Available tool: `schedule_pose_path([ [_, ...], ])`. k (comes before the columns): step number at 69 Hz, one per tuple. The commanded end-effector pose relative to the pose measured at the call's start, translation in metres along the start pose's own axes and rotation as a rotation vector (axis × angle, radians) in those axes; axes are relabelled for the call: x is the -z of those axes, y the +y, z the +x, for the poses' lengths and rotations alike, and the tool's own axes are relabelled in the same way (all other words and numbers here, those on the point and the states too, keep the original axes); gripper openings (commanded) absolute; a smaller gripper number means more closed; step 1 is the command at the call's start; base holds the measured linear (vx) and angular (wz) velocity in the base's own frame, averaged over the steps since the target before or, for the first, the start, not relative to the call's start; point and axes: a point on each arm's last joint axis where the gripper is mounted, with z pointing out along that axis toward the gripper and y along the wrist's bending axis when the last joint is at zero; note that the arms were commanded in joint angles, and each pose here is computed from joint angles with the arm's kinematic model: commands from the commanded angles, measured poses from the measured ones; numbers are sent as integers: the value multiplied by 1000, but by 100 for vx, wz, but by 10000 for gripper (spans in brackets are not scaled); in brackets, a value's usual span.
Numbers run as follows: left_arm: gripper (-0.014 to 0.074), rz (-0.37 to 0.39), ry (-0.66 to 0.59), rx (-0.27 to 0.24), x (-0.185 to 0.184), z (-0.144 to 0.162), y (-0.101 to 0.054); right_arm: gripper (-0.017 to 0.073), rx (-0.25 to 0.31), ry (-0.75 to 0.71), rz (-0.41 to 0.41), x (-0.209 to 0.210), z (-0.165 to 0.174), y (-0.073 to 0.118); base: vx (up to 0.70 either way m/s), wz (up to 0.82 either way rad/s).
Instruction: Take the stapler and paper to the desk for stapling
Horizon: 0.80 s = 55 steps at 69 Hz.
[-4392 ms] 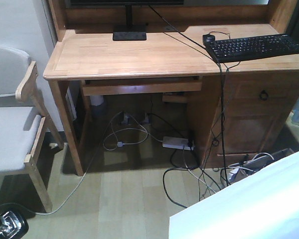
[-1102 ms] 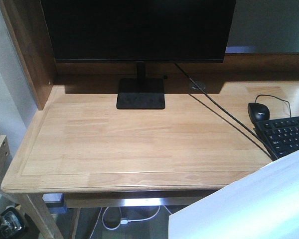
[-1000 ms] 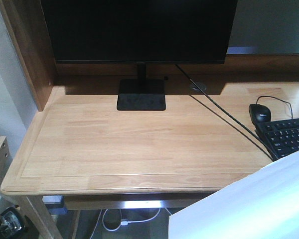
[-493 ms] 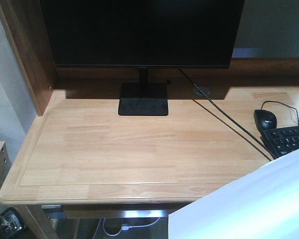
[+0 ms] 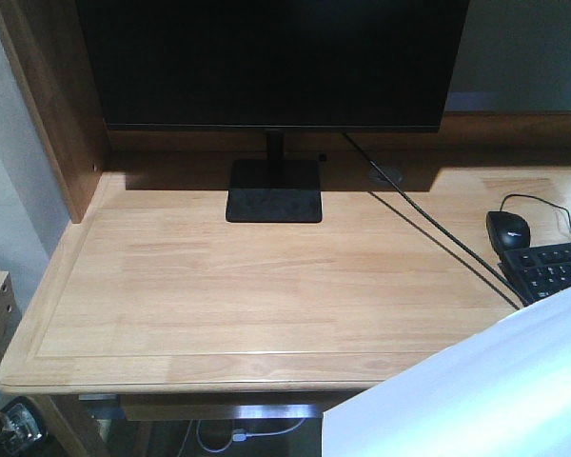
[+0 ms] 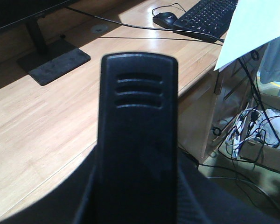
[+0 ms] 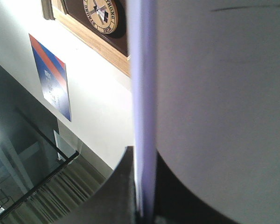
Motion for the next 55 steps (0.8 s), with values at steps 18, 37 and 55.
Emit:
schedule_pose_path([
  [18, -6, -20, -125, 15, 5, -18, 2, -3, 15, -40, -88, -1, -7, 14, 0, 0],
  [37, -6, -27, -140, 15, 5, -19, 3, -3, 15, -40, -88, -1, -7, 14, 0, 0],
  [55, -6, -40, -295, 69, 7, -33, 5, -3, 15, -40, -88, -1, -7, 14, 0, 0],
])
